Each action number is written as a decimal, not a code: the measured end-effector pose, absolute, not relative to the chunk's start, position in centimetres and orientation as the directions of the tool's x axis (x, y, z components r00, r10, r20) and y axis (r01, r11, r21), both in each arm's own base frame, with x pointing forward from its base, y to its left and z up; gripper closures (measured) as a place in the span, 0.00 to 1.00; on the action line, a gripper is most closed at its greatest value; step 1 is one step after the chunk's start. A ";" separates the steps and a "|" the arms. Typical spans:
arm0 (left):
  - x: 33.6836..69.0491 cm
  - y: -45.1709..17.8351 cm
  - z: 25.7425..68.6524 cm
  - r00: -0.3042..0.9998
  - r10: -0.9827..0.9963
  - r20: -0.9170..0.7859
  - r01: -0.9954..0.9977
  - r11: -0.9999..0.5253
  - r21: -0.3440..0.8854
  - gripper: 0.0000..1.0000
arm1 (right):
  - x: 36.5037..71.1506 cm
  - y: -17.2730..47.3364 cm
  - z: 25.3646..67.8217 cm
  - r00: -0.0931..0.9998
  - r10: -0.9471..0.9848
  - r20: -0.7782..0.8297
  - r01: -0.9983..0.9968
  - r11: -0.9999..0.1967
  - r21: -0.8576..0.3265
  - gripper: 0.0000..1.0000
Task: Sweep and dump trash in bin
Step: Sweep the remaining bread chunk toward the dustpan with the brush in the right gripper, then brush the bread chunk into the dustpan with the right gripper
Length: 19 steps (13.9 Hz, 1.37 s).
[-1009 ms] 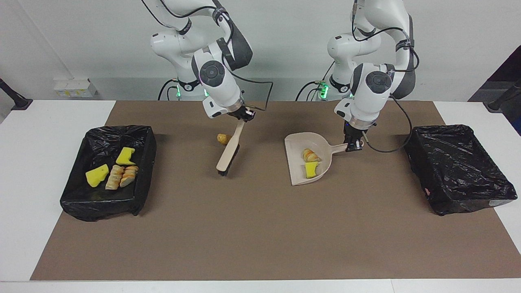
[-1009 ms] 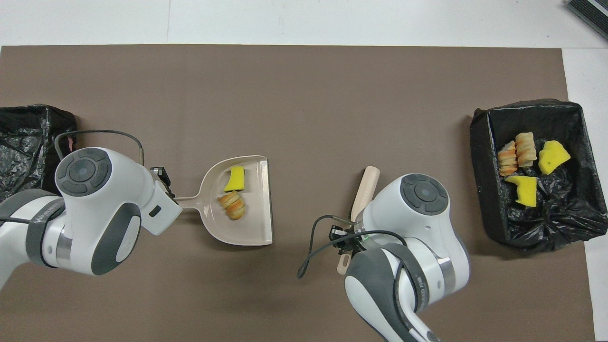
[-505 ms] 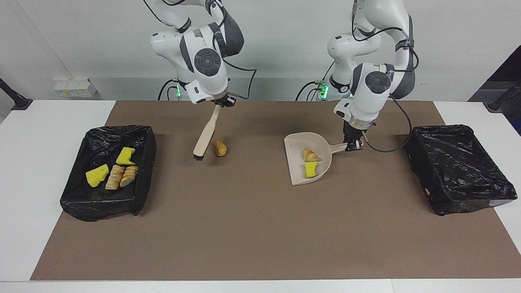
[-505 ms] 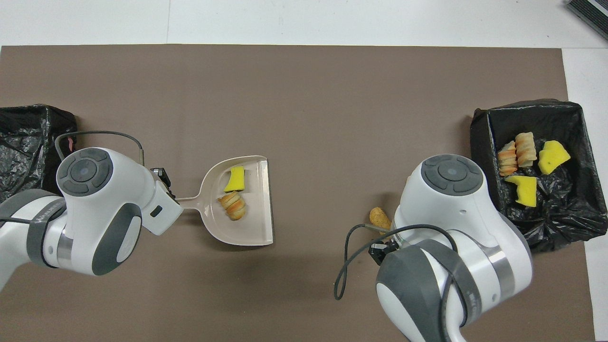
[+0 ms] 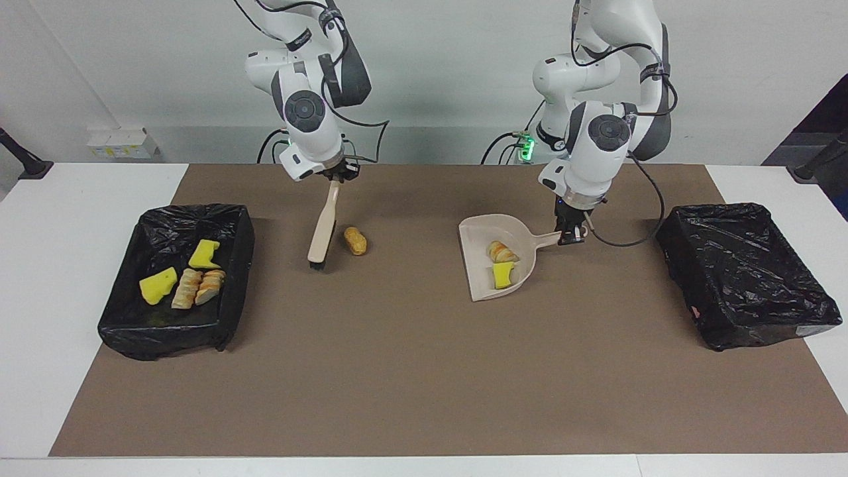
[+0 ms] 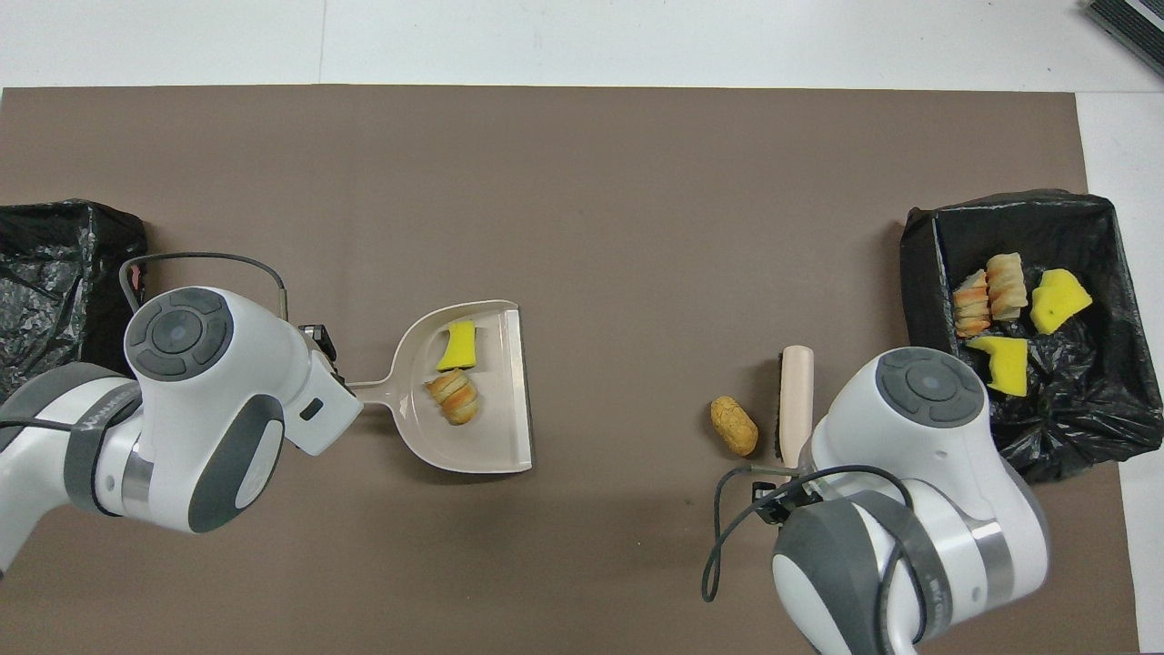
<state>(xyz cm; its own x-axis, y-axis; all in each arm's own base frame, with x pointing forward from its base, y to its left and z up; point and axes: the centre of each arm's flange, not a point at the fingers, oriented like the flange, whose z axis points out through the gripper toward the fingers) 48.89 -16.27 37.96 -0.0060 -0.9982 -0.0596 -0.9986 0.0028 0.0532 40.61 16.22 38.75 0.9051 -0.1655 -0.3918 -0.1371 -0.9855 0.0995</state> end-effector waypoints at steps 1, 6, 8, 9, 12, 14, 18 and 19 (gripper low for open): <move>48.8 -16.5 38.0 -0.011 -0.998 -0.060 -0.999 0.008 0.053 0.69 | 40.3 17.6 38.2 0.908 -0.142 -0.395 -0.118 -0.989 0.084 0.74; 48.7 -16.7 37.9 -0.014 -0.998 -0.060 -0.998 0.011 0.055 0.69 | 39.3 25.9 35.7 0.924 -0.052 -0.378 -0.089 -0.993 -0.080 0.74; 48.6 -16.6 37.7 -0.014 -0.998 -0.061 -0.998 0.011 0.059 0.69 | 39.6 28.5 35.9 0.929 -0.022 -0.368 -0.072 -0.990 -0.121 0.74; 48.5 -16.6 37.5 -0.014 -0.998 -0.062 -0.998 0.010 0.063 0.69 | 39.8 29.9 36.1 0.932 -0.006 -0.362 -0.061 -0.988 -0.141 0.74; 48.3 -16.4 37.2 -0.012 -0.998 -0.065 -0.997 0.007 0.072 0.69 | 38.9 35.6 35.2 0.945 0.034 -0.325 -0.042 -0.974 -0.224 0.74; 48.3 -16.1 37.0 -0.006 -0.998 -0.066 -0.997 0.001 0.077 0.69 | 37.6 38.5 34.7 0.952 0.032 -0.306 -0.049 -0.966 -0.253 0.74; 48.4 -15.3 36.9 0.010 -0.998 -0.069 -0.996 -0.016 0.085 0.69 | 38.8 41.6 37.6 0.957 -0.004 -0.289 -0.098 -0.945 -0.312 0.74; 48.5 -14.6 36.8 0.023 -0.997 -0.071 -0.996 -0.029 0.090 0.69 | 39.3 42.2 38.1 0.959 -0.009 -0.285 -0.105 -0.941 -0.322 0.74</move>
